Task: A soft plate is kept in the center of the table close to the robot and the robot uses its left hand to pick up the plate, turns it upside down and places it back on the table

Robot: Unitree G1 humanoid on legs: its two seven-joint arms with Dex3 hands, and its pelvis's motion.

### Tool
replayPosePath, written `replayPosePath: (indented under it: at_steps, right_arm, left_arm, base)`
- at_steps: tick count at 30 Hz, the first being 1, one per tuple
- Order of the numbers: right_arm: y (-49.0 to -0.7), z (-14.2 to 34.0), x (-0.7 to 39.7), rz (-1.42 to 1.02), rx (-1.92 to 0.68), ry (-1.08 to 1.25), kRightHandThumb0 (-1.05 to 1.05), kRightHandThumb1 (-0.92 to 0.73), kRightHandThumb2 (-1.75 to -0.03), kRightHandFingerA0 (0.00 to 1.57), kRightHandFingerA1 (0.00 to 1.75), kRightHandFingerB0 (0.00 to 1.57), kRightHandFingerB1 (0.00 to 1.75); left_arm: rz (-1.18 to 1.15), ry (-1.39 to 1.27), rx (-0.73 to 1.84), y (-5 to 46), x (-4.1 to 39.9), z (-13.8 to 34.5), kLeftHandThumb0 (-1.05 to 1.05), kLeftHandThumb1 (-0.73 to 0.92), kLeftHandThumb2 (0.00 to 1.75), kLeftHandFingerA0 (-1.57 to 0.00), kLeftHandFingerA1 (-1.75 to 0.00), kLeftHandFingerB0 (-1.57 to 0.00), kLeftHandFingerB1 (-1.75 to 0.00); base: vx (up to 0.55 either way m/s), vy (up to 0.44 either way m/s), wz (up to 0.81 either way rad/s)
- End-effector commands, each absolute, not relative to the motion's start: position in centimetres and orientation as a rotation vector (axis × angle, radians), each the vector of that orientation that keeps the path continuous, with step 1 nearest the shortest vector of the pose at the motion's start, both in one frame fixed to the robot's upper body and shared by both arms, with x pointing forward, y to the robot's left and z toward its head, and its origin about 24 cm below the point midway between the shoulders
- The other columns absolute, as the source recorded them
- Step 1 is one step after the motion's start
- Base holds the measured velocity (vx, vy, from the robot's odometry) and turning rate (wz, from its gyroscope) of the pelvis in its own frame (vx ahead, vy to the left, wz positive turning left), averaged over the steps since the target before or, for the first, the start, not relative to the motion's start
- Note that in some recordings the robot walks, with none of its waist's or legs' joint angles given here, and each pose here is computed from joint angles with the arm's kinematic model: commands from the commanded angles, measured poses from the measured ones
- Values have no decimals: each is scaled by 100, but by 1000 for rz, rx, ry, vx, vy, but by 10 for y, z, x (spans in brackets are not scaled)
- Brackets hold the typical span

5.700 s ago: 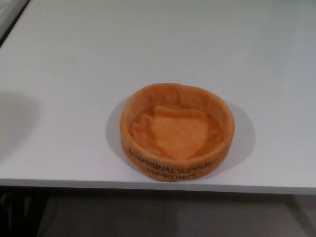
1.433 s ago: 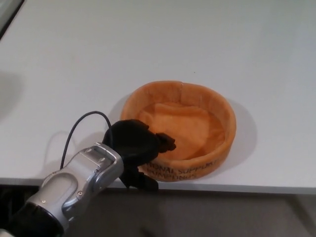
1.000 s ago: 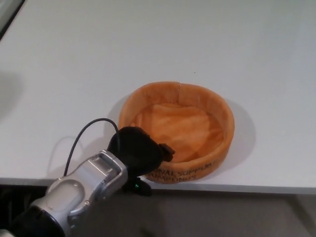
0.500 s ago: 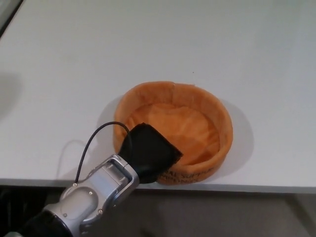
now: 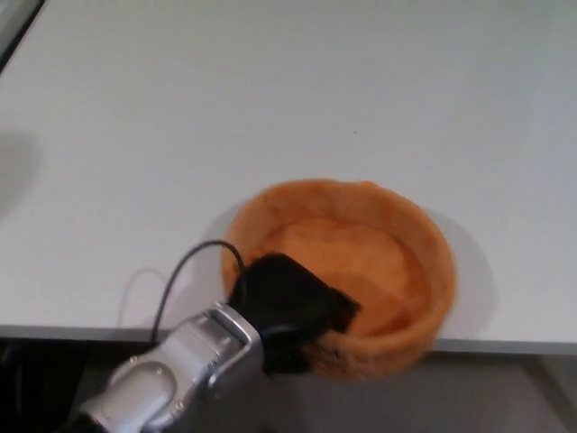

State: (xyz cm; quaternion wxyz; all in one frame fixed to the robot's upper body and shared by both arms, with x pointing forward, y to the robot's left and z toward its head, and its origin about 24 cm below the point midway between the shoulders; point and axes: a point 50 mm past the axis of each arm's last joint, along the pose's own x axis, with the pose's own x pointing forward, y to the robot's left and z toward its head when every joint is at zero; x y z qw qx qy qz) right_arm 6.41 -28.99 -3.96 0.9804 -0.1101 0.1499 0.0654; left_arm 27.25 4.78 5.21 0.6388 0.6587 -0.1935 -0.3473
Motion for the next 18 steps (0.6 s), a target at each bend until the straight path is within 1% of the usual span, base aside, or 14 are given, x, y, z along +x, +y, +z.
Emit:
replayPosePath:
  at_steps: [1, 4, 5, 6, 7, 8, 9, 10, 11, 18]
  right_arm:
    - [-296, -40, 63, 133, -248, 328, -68, -88, -67, 36, 45, 26, 34]
    - [-296, -40, 66, 127, -239, 327, -68, -87, -67, 36, 45, 26, 33]
    - [-297, -41, 66, 127, -239, 327, -68, -87, -67, 36, 45, 26, 33]
    - [-296, -41, 68, 122, -242, 320, -68, -87, -66, 39, 47, 28, 35]
    - [-296, -41, 68, 121, -243, 319, -68, -87, -66, 39, 47, 28, 35]
    - [-294, -40, 66, 131, -239, 319, -67, -87, -66, 38, 47, 28, 35]
    - [-294, -39, 66, 130, -227, 323, -69, -86, -66, 37, 46, 28, 35]
    - [-294, -39, 66, 128, -223, 325, -69, -86, -66, 37, 46, 28, 35]
    - [-294, -39, 68, 127, -216, 319, -68, -86, -66, 37, 46, 28, 34]
    - [-295, -39, 69, 126, -212, 317, -68, -86, -66, 37, 46, 28, 34]
  left_arm:
    - [-919, -270, 1141, 35, 258, 56, -19, 66, 62, -81, -175, -66, -175]
    - [-906, -200, 1023, 31, 259, 64, -18, 64, 63, -83, -175, -67, -175]
    - [-907, -199, 1022, 31, 259, 64, -18, 64, 63, -83, -175, -67, -175]
    - [-905, -195, 937, 28, 260, 70, -14, 61, 62, -84, -175, -67, -175]
    - [-906, -194, 927, 28, 260, 70, -14, 61, 62, -84, -175, -67, -175]
    - [-905, -192, 860, 25, 257, 73, -12, 56, 68, -87, -175, -69, -175]
    - [-898, -231, 788, 21, 254, 78, -16, 55, 68, -90, -175, -71, -169]
    - [-896, -247, 769, 19, 254, 81, -16, 55, 68, -90, -175, -71, -169]
    - [-893, -248, 738, 18, 255, 83, -18, 55, 70, -91, -175, -77, -161]
    - [-898, -243, 716, 17, 255, 85, -18, 55, 70, -91, -175, -77, -161]
  base:
    - [0, 0, 0]
    - [0, 0, 0]
    - [0, 0, 0]
    - [0, 0, 0]
    - [0, 0, 0]
    - [0, 0, 0]
    - [0, 0, 0]
    - [0, 0, 0]
    - [0, 0, 0]
    - [0, 0, 0]
